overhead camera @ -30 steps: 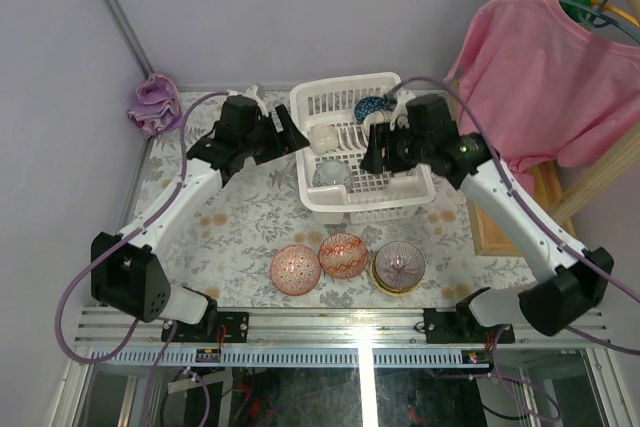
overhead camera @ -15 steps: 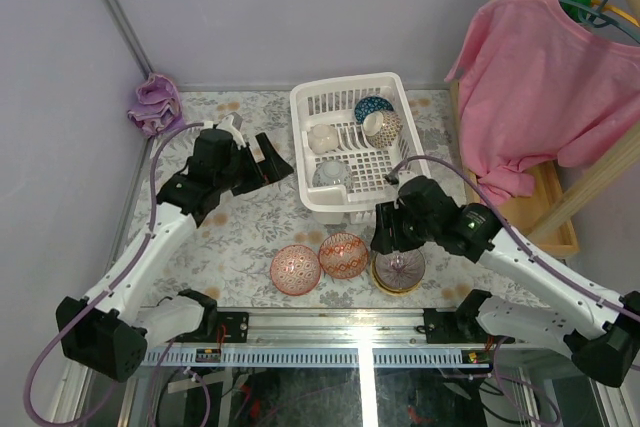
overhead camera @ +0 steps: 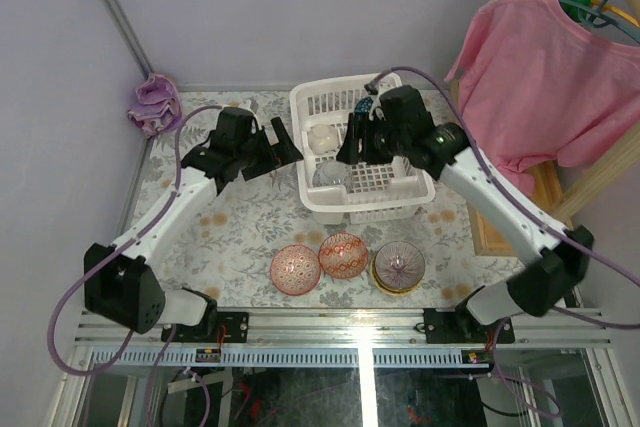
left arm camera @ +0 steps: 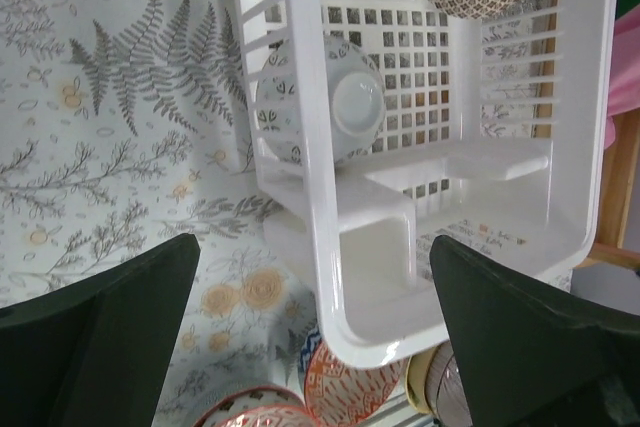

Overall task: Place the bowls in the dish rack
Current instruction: Pick up the bowl from the center of the board.

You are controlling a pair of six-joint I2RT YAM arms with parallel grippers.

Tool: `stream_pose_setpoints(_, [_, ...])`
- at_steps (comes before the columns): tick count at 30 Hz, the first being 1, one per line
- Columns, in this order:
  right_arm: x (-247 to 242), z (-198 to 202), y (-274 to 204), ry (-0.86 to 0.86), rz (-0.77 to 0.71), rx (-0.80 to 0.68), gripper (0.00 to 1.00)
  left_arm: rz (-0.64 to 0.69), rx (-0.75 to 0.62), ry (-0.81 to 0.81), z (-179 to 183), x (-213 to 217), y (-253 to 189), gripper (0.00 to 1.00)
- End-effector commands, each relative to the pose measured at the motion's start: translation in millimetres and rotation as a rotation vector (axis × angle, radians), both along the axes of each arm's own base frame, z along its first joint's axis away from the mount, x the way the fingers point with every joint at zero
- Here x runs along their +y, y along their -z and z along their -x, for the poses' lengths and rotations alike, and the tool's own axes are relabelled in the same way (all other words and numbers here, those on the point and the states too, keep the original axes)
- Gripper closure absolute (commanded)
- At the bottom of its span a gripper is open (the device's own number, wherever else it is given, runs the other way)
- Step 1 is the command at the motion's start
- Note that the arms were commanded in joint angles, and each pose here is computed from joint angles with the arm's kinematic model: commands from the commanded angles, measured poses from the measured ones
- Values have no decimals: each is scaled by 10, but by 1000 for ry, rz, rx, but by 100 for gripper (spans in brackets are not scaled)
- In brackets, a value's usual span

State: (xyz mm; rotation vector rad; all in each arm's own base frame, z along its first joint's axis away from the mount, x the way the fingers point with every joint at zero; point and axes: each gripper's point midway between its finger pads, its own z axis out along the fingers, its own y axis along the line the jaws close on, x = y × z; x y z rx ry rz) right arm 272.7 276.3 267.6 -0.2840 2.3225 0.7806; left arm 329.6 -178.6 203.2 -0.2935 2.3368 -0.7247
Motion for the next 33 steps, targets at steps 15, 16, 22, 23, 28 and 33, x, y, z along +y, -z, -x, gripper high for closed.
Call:
stream_pose_setpoints(15, [-643,1250,1190,-83,283,204,43,-132,0,85,11,-310,377,1])
stream_pose_setpoints(16, [-671,1317,1244,-81,290,207,44,-140,2,87,43,-312,403,1])
stream_pose_setpoints(22, [-741,1408,1343,-73,334,186,49,-167,33,126,261,-544,582,8])
stream_pose_setpoints(23, [-746,1400,1369,-73,351,184,49,-173,37,132,290,-586,608,9])
stream_pose_setpoints(28, [-654,1386,1453,-98,371,179,51,-211,67,159,409,-731,764,22])
stream_pose_setpoints(33, [-565,1443,1531,-126,376,188,52,-245,85,154,465,-709,865,38])
